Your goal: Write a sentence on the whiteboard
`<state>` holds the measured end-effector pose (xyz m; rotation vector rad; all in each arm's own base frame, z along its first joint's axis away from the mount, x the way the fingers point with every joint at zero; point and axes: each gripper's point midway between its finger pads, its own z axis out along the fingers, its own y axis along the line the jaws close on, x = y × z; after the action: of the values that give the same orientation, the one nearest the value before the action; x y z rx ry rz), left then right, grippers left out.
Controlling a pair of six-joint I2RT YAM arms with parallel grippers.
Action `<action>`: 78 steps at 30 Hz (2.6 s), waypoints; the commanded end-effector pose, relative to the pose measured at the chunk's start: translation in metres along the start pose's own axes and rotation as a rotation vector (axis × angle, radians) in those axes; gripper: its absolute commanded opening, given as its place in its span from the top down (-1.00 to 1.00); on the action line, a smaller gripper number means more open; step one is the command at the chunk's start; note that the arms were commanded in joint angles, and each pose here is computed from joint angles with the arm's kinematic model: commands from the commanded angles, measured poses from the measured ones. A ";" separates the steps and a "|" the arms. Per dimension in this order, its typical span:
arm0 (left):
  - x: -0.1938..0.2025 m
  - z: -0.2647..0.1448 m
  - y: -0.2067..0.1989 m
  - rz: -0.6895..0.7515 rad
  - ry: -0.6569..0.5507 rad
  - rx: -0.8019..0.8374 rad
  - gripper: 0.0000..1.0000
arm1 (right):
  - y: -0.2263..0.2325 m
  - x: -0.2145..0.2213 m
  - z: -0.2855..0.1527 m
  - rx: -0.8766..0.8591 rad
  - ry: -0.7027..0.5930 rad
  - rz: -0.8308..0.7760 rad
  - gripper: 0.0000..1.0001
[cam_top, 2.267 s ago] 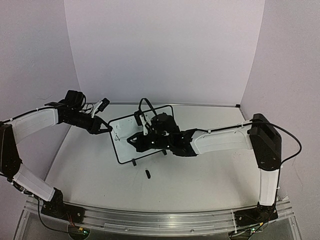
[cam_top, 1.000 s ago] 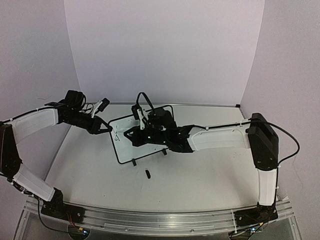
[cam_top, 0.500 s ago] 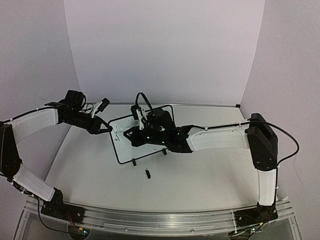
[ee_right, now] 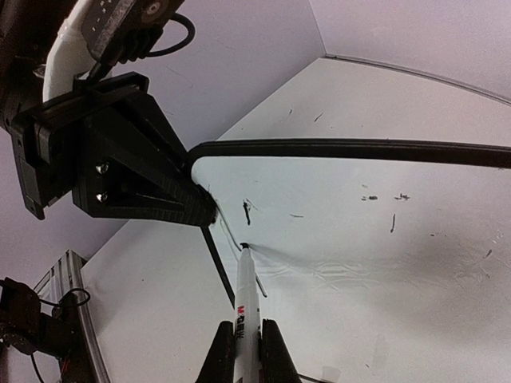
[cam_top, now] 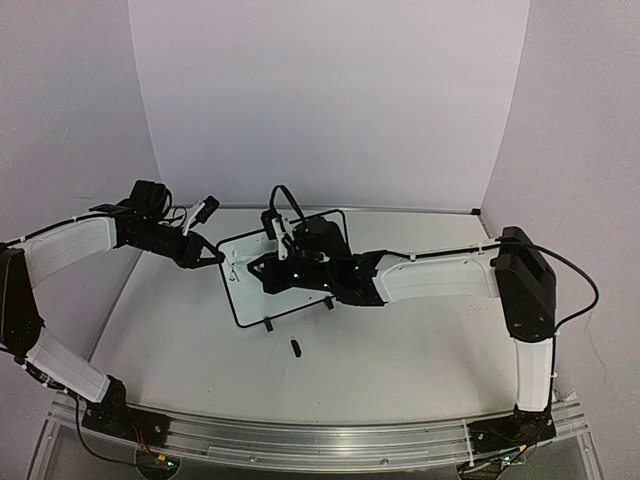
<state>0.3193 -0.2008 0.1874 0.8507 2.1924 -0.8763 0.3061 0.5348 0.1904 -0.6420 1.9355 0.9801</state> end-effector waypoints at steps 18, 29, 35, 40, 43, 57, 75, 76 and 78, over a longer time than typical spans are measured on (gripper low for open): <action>-0.005 -0.007 0.016 0.023 0.000 -0.100 1.00 | 0.024 -0.070 -0.038 -0.061 -0.194 -0.026 1.00; -0.005 -0.007 0.016 0.024 -0.001 -0.100 1.00 | 0.020 -0.030 -0.043 -0.122 -0.103 0.046 1.00; -0.005 -0.008 0.015 0.025 -0.001 -0.102 1.00 | 0.013 -0.017 -0.033 -0.136 -0.070 0.077 1.00; -0.006 -0.008 0.016 0.026 -0.002 -0.104 1.00 | 0.001 -0.016 -0.025 -0.120 -0.064 0.105 1.00; -0.006 -0.008 0.016 0.025 -0.002 -0.104 1.00 | -0.006 -0.013 -0.021 -0.108 -0.058 0.123 1.00; -0.005 -0.007 0.017 0.023 0.002 -0.106 1.00 | -0.015 -0.015 -0.007 -0.108 -0.056 0.123 1.00; -0.005 -0.005 0.019 0.021 0.007 -0.105 1.00 | -0.030 0.031 -0.007 -0.073 0.063 0.142 1.00; -0.005 -0.005 0.018 0.021 0.007 -0.105 1.00 | -0.030 0.031 -0.007 -0.070 0.064 0.141 1.00; -0.004 -0.005 0.019 0.020 0.008 -0.105 1.00 | -0.031 0.032 -0.009 -0.062 0.063 0.138 1.00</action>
<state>0.3191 -0.2008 0.1873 0.8506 2.1933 -0.8772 0.3067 0.5130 0.1600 -0.5988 2.0167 1.1443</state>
